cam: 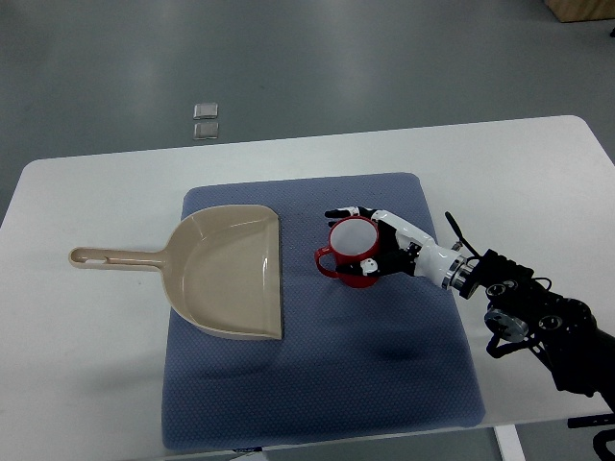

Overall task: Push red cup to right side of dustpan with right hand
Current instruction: 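Push the red mug with the right hand toward the dustpan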

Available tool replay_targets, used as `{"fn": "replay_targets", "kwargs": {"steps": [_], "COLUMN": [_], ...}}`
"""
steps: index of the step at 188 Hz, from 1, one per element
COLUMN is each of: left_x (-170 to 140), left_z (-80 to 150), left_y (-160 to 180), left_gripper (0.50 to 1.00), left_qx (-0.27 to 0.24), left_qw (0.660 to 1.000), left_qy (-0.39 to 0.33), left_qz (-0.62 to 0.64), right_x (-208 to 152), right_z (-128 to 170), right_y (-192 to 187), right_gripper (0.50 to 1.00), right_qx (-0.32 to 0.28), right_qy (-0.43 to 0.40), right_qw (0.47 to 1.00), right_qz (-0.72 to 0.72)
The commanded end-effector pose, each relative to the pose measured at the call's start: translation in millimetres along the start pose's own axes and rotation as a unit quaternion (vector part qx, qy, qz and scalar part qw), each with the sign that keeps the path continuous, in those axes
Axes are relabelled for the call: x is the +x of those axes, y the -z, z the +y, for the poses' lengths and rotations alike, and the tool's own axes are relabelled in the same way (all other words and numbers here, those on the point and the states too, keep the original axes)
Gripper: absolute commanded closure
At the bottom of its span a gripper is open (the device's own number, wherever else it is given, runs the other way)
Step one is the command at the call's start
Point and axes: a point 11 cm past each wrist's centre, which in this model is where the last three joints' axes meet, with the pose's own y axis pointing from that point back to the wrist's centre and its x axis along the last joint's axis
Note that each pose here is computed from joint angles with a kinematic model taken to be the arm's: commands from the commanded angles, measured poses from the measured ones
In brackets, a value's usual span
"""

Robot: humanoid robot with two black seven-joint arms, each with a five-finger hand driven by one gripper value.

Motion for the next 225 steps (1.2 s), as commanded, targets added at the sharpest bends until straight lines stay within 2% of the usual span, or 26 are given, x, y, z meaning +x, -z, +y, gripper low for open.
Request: {"fn": "replay_targets", "kwargs": {"steps": [1, 102, 173, 225], "left_x": [0, 0, -1, -1], "left_z": [0, 0, 0, 0], "left_y": [0, 0, 0, 0], "left_gripper": [0.5, 0.5, 0.5, 0.5], "left_qx": [0.0, 0.0, 0.0, 0.0], "left_qw": [1.0, 1.0, 1.0, 1.0], "left_qy": [0.0, 0.0, 0.001, 0.001], "left_qz": [0.0, 0.0, -0.002, -0.002], "right_x": [-7, -39, -43, -48], "right_z": [-6, -33, -31, -37], "right_y": [-1, 3, -3, 7], "right_gripper": [0.572, 0.572, 0.572, 0.572], "right_qx": [0.004, 0.027, 0.022, 0.04], "right_qy": [0.0, 0.012, 0.013, 0.011], "right_qw": [1.0, 0.999, 0.999, 0.999], "right_qz": [-0.002, -0.017, -0.022, -0.023]}}
